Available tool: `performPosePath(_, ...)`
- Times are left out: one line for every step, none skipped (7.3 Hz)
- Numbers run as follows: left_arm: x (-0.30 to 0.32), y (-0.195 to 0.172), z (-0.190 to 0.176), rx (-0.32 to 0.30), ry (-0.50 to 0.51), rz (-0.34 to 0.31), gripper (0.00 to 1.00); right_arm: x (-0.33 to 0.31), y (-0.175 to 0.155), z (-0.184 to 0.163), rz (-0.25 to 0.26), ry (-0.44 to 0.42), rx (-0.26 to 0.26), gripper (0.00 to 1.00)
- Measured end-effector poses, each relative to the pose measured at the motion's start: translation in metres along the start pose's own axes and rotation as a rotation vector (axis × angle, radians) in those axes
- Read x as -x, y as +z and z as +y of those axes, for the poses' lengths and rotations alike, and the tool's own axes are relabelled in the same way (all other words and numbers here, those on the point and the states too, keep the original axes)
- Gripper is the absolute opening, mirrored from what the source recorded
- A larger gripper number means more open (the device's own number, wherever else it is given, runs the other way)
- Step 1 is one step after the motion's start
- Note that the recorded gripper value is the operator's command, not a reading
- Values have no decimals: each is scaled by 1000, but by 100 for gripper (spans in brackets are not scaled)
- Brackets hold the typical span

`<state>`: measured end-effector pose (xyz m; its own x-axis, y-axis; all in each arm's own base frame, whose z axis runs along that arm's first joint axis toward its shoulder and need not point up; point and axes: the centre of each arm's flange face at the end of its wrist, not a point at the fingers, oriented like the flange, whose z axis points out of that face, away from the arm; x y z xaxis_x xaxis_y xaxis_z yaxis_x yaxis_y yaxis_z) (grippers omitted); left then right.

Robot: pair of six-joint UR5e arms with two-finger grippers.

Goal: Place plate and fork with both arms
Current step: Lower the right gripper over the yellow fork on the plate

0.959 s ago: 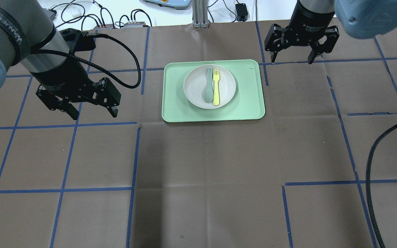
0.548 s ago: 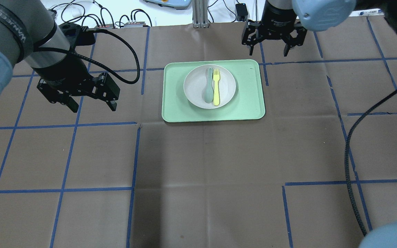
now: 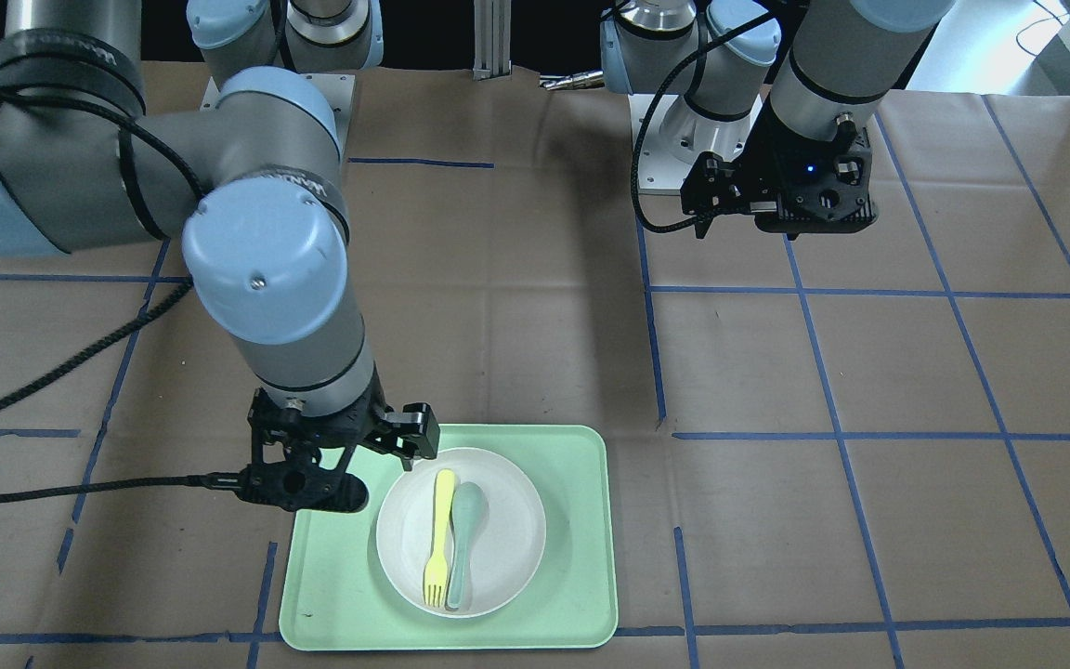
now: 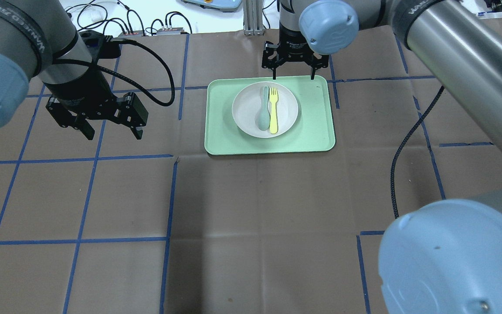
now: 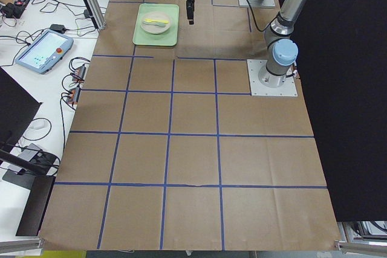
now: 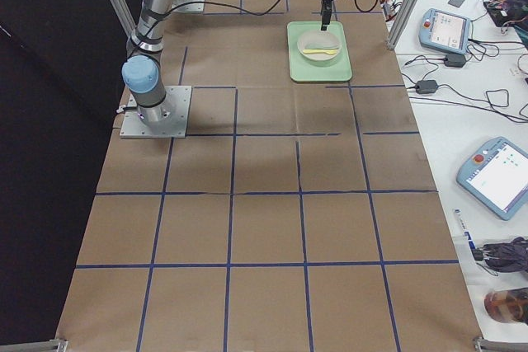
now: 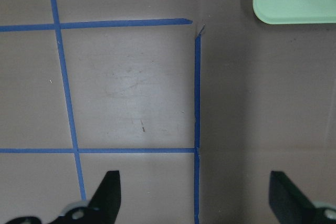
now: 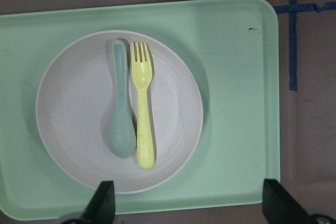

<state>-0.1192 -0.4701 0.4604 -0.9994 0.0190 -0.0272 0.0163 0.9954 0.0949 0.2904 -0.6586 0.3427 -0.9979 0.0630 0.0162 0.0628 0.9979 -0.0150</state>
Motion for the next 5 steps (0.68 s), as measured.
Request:
performPosePath(1,0,2,-1,0,-2,100,8,24,-2,-2,-8,-5,91)
performPosePath(2,1,5,1,-1,-4,100,13,45,-6,-7,-10,-25,77)
performPosePath(2,2,7,2,0,-5,100,16,63,-10,-10,-10,-41,66)
performPosePath(2,2,8,3,1,-6,100,17,75,-13,-8,-9,-41,64)
performPosePath(3,2,8,2,2,-5,100,18,85,-14,-7,-9,-34,59)
